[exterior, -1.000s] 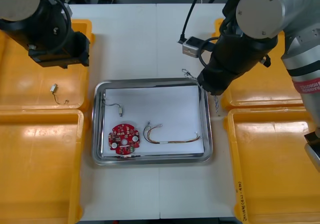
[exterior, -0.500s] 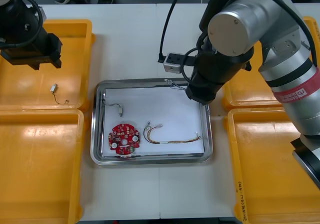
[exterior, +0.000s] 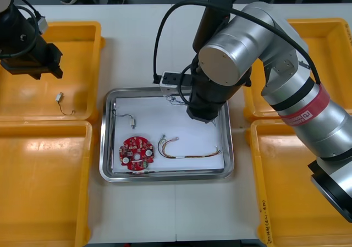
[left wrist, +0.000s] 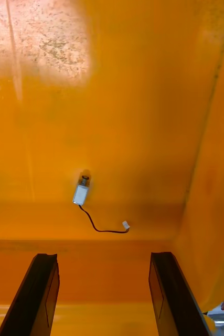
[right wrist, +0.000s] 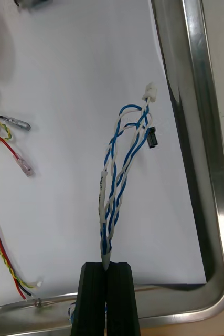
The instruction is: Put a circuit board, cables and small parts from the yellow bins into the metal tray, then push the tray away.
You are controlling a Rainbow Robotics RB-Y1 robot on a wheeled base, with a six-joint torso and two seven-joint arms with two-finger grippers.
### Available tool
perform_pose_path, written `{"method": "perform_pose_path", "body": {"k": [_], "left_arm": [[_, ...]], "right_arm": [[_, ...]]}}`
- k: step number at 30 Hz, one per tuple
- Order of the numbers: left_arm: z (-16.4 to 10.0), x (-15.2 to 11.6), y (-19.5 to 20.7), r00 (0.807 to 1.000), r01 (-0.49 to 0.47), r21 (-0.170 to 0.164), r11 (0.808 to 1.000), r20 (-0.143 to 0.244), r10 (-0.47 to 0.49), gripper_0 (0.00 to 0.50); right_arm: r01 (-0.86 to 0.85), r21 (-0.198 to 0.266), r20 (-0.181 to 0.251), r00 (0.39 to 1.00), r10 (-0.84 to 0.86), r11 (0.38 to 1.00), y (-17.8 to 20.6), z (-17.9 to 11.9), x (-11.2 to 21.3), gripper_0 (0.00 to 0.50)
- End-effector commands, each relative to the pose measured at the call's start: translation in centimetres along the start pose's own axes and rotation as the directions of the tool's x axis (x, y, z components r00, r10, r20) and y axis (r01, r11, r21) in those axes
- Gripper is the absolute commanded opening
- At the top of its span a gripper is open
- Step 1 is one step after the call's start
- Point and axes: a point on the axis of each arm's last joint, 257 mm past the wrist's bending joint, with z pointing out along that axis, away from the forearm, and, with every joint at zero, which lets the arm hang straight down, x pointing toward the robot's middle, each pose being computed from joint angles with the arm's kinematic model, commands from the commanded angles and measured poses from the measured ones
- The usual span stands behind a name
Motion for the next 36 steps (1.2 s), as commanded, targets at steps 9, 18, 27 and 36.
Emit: {"method": "perform_pose_path", "body": {"k": [9,18,27,36], "left_arm": [[0.3,-3.2,2.0,0.982,-0.172,-0.035,0.984,0.072,0.175,0.5],[3.5,-2.5,1.5,0.983,-0.175,-0.031,0.984,0.046,0.176,0.5],[5.4,-1.4,1.6,0.985,-0.168,-0.015,0.986,0.032,0.168,0.5],[7.0,-0.8,1.7,0.985,-0.165,-0.003,0.986,0.041,0.165,0.498]], "right_arm": [[0.211,0.021,0.028,0.977,-0.212,0.977,-0.9,1.4,-1.7,0.0],[0.304,0.031,0.016,0.952,-0.304,0.952,-1.0,1.6,-1.9,0.0],[0.341,0.037,-0.025,0.94,-0.341,0.939,-0.8,2.5,-1.3,0.0],[0.342,0.009,-0.032,0.939,-0.342,0.94,-0.3,4.1,-0.9,0.0]]}}
